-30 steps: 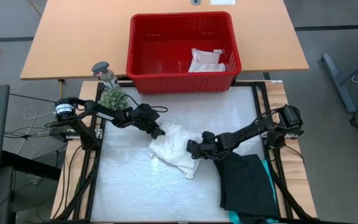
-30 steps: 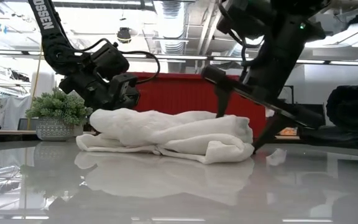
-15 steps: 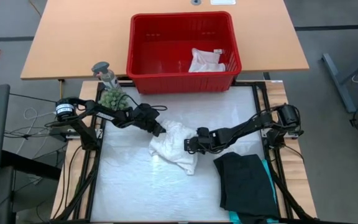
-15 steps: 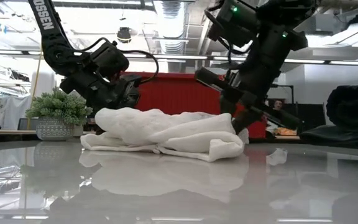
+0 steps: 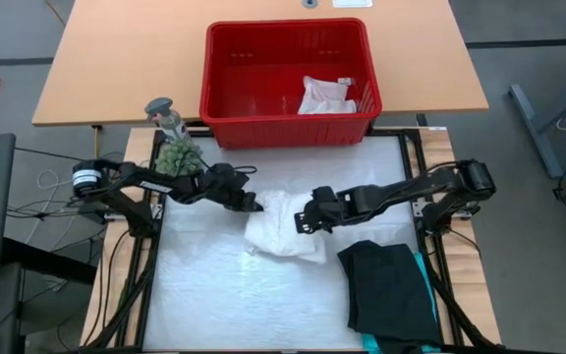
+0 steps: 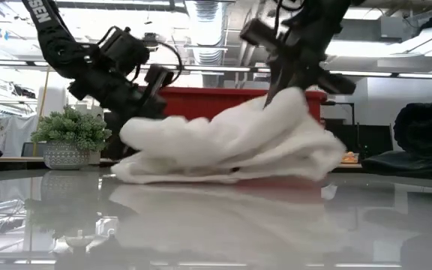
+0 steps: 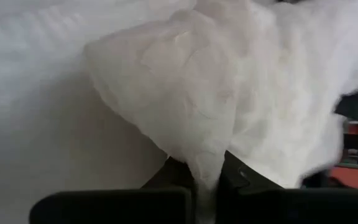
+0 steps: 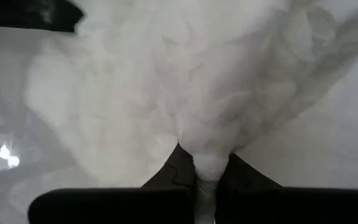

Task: Fold Laundry from Bin
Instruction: Stack the white t-shirt on top of the black shorts

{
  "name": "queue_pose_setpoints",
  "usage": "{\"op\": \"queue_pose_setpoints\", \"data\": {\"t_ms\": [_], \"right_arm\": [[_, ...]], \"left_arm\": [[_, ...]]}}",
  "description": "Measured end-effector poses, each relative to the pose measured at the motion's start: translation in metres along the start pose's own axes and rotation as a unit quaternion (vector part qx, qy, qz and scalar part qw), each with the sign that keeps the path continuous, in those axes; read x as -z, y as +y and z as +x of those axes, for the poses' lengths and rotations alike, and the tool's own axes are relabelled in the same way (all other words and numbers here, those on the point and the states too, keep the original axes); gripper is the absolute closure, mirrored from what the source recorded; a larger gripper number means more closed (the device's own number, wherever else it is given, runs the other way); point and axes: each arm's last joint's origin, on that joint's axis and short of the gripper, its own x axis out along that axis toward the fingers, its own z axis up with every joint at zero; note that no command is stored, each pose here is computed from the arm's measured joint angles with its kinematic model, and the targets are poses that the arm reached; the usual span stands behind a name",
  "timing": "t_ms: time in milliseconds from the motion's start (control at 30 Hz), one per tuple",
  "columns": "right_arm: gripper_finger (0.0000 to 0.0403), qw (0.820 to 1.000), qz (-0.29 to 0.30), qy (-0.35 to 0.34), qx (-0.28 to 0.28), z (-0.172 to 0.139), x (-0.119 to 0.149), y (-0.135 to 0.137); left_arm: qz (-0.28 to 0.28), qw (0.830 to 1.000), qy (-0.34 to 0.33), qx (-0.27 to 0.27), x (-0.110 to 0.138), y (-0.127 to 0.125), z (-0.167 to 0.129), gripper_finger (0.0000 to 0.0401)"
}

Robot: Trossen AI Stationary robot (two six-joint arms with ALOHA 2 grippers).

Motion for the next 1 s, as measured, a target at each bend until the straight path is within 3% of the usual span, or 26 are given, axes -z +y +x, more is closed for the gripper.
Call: {"op": "queue_pose_setpoints", "data": {"t_ms": [267,533,767,1000], "right_arm": [[0.0360,1.000,-0.021,-0.004,-0.019,-0.043,-0.008,-0.004],[0.0360,0.999,-0.024,-0.017,-0.022,-0.081,0.001,-0.016],[0.0360,0.999,0.002,-0.035,-0.022,-0.118,0.023,-0.033],[0.0360,0.997,0.024,-0.056,-0.052,-0.143,0.044,-0.042]], "left_arm": [[0.026,0.997,-0.007,0.070,-0.008,-0.061,0.011,0.0401],[0.114,0.992,-0.015,0.060,-0.029,-0.128,0.010,0.0401],[0.142,0.985,-0.042,0.083,-0.043,-0.163,0.004,0.0401],[0.148,0.984,-0.019,0.101,-0.047,-0.179,0.021,0.0401]]}}
